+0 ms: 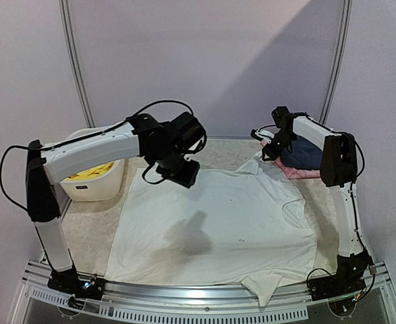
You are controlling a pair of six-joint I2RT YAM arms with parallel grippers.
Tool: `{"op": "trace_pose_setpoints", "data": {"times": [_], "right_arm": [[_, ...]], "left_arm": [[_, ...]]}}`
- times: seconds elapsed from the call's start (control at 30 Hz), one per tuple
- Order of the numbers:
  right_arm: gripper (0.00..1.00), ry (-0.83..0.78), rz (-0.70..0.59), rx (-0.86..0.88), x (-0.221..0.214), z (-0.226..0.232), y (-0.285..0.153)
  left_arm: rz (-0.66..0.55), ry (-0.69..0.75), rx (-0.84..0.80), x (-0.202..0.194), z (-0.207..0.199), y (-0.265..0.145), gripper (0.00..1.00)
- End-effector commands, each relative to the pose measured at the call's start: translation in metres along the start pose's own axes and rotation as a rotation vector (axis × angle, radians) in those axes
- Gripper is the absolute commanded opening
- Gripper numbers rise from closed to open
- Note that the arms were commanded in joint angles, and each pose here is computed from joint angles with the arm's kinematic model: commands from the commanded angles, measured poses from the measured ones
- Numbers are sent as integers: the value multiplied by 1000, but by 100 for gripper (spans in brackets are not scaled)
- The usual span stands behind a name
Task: Fold and stack the mixed laundry pile
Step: Smooth out the flattened T-shirt at the center of the board.
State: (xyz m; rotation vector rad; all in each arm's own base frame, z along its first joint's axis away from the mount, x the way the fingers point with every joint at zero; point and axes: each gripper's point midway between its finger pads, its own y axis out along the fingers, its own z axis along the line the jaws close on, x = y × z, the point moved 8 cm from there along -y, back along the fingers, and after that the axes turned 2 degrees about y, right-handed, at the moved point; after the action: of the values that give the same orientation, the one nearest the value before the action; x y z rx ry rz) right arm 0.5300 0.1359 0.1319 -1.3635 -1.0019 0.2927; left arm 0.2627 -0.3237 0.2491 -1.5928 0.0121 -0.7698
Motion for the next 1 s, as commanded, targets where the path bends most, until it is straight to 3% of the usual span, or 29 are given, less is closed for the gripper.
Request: {"op": "trace_pose_setpoints", "data": {"times": [0.0,0.3,0.63,0.83,0.97], "right_arm": [[41,77,4,117,0,15,5],[50,226,46,342,-13,42,11],[50,265,54,363,-10,53,31],[44,297,64,356,-12,53,38],[32,297,57,355,-11,52,38]], "left_arm": [[-71,37,-60,37,-15,25,45],[-76,-2,-143,60,-23,44,45],[-52,-39,-162,51,-18,54,45],[-64,-60,-197,58,-18,60,45],[-69,-64,-208,61,-18,63,45]]}}
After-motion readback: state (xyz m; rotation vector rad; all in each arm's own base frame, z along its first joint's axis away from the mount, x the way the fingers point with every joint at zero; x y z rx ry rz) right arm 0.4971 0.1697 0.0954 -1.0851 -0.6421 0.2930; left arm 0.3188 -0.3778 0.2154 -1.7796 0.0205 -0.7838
